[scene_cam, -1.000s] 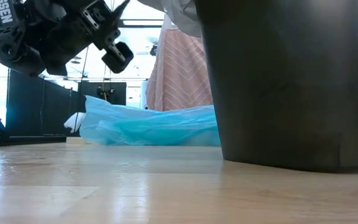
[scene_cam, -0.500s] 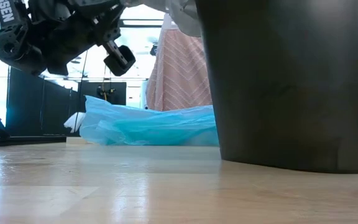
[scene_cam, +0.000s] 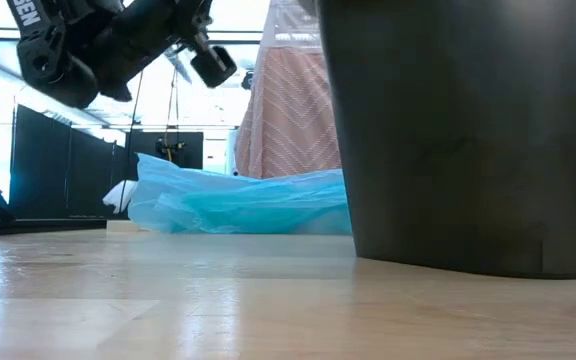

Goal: Place trash/remove bag and relplace
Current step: Remove the blue trash bag from the black trash bin using the drawstring

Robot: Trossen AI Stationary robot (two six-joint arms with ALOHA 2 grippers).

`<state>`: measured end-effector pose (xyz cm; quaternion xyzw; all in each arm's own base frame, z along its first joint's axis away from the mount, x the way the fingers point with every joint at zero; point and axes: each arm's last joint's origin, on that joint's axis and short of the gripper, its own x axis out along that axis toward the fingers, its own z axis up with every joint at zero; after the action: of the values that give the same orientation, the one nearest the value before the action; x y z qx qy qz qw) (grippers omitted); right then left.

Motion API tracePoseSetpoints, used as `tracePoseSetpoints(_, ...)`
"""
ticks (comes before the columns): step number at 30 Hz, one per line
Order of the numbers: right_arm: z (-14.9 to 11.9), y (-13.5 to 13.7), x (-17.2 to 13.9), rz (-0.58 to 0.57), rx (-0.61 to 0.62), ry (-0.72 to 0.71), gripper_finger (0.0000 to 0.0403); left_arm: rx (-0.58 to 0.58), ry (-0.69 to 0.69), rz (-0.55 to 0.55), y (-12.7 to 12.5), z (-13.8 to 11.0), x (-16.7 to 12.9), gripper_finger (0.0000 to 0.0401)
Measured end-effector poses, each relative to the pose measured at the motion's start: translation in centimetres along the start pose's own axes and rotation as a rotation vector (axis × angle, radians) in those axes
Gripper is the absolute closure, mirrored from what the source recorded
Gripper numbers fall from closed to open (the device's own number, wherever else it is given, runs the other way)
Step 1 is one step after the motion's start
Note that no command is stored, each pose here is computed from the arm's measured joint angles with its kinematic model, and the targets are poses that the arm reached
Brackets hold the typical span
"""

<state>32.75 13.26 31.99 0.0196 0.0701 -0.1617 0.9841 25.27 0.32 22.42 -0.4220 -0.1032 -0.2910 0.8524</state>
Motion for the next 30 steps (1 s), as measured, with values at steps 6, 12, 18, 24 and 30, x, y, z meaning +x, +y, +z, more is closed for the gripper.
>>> tracePoseSetpoints(6, 0.6, 1.1, -1.0, 0.030, -0.046, -0.064, 0.0403, 0.005, -0.041, -0.037, -0.2, 2.0, 1.0, 0.0400)
tracePoseSetpoints(12, 2.0, 2.3, -2.6, -0.027, -0.128, -0.189, 0.0403, -0.024, -0.070, -0.022, 0.3, 3.4, 0.6, 0.0401)
tracePoseSetpoints(18, 3.9, 2.9, -4.3, -0.068, -0.197, -0.335, 0.0403, -0.041, -0.151, 0.023, 0.8, 4.4, 0.0, 0.0401)
tracePoseSetpoints(24, 4.3, 1.5, -3.0, -0.123, -0.164, -0.341, 0.0403, -0.050, -0.185, 0.041, 0.9, 5.1, 0.8, 0.0401)
tracePoseSetpoints(30, 4.3, -0.3, -1.0, -0.162, -0.074, -0.322, 0.0403, -0.046, -0.174, 0.024, 0.5, 6.0, 2.3, 0.0401)
